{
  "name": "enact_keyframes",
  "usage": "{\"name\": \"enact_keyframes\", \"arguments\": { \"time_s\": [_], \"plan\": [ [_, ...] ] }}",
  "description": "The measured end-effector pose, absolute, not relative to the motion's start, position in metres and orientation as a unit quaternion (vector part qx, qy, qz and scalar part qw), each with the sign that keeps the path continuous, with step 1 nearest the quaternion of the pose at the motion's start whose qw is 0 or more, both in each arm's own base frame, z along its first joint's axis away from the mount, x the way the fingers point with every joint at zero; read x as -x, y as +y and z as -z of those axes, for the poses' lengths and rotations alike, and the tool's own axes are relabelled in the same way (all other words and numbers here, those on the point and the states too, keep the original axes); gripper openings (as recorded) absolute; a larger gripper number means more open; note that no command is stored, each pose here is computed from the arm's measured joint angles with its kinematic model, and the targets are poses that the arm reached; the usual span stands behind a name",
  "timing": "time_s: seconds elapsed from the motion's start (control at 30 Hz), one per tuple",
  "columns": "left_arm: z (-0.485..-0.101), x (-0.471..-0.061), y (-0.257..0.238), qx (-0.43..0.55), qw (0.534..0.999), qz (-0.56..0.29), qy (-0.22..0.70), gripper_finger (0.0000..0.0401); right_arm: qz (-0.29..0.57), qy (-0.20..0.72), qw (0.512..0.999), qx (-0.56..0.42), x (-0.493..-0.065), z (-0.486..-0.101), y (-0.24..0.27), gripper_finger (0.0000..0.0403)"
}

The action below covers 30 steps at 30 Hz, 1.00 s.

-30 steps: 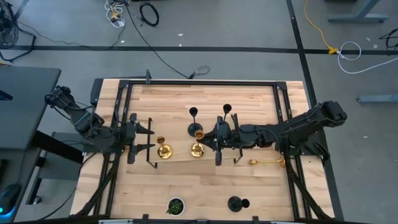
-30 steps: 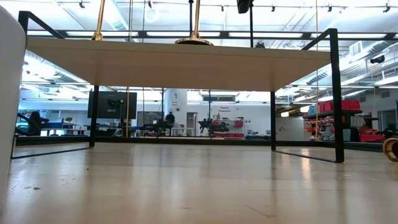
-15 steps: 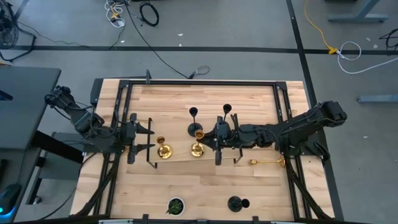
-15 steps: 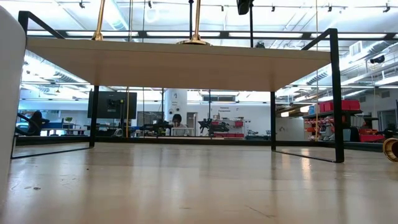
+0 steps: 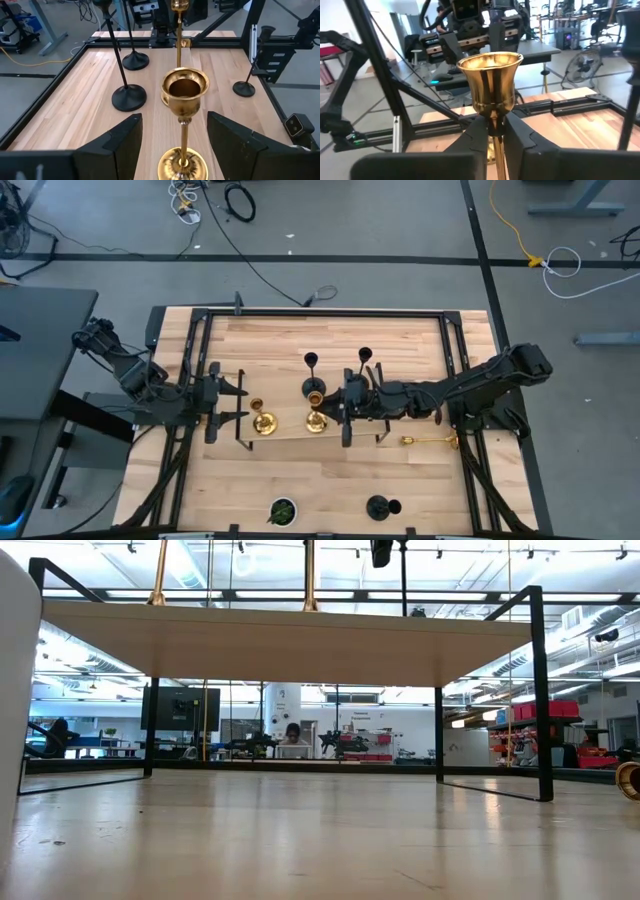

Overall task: Pick & Place candle stick holders
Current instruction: Put the bottom gold candle holder aligned with the other gold candle holder on the shelf, then put the black candle holder aligned with the other black candle holders on the shelf

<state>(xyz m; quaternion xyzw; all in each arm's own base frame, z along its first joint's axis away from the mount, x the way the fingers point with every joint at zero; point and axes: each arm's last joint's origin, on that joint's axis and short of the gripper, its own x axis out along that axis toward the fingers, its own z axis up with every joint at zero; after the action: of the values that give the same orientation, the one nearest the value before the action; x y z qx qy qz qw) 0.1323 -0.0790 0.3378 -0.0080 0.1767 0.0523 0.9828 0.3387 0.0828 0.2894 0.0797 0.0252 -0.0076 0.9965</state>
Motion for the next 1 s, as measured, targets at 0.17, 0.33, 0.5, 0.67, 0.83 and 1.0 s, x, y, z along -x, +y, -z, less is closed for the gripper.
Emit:
{"name": "enact_keyframes", "arguments": {
  "time_s": [0.17, 0.33, 0.5, 0.67, 0.83, 1.0],
  "plan": [
    [-0.337, -0.132, -0.079, 0.005, 0.982, -0.053, 0.181, 0.0222, -0.001, 0.046, 0.997, -0.062, -0.338, -0.284, 0.084, 0.0080],
    [-0.337, -0.132, -0.079, 0.007, 0.982, -0.054, 0.182, 0.0222, 0.022, 0.053, 0.997, -0.053, -0.338, -0.282, 0.082, 0.0135],
    [-0.337, -0.132, -0.079, 0.007, 0.982, -0.054, 0.182, 0.0222, 0.038, 0.050, 0.997, -0.033, -0.337, -0.285, 0.080, 0.0177],
    [-0.337, -0.132, -0.079, 0.006, 0.982, -0.054, 0.182, 0.0222, 0.032, 0.059, 0.997, -0.028, -0.333, -0.288, 0.080, 0.0201],
    [-0.336, -0.132, -0.078, 0.005, 0.981, -0.054, 0.184, 0.0222, 0.033, 0.077, 0.996, -0.024, -0.326, -0.291, 0.078, 0.0211],
    [-0.336, -0.131, -0.078, 0.005, 0.981, -0.054, 0.184, 0.0222, 0.031, 0.103, 0.994, -0.016, -0.315, -0.297, 0.078, 0.0212]
  ]
}}
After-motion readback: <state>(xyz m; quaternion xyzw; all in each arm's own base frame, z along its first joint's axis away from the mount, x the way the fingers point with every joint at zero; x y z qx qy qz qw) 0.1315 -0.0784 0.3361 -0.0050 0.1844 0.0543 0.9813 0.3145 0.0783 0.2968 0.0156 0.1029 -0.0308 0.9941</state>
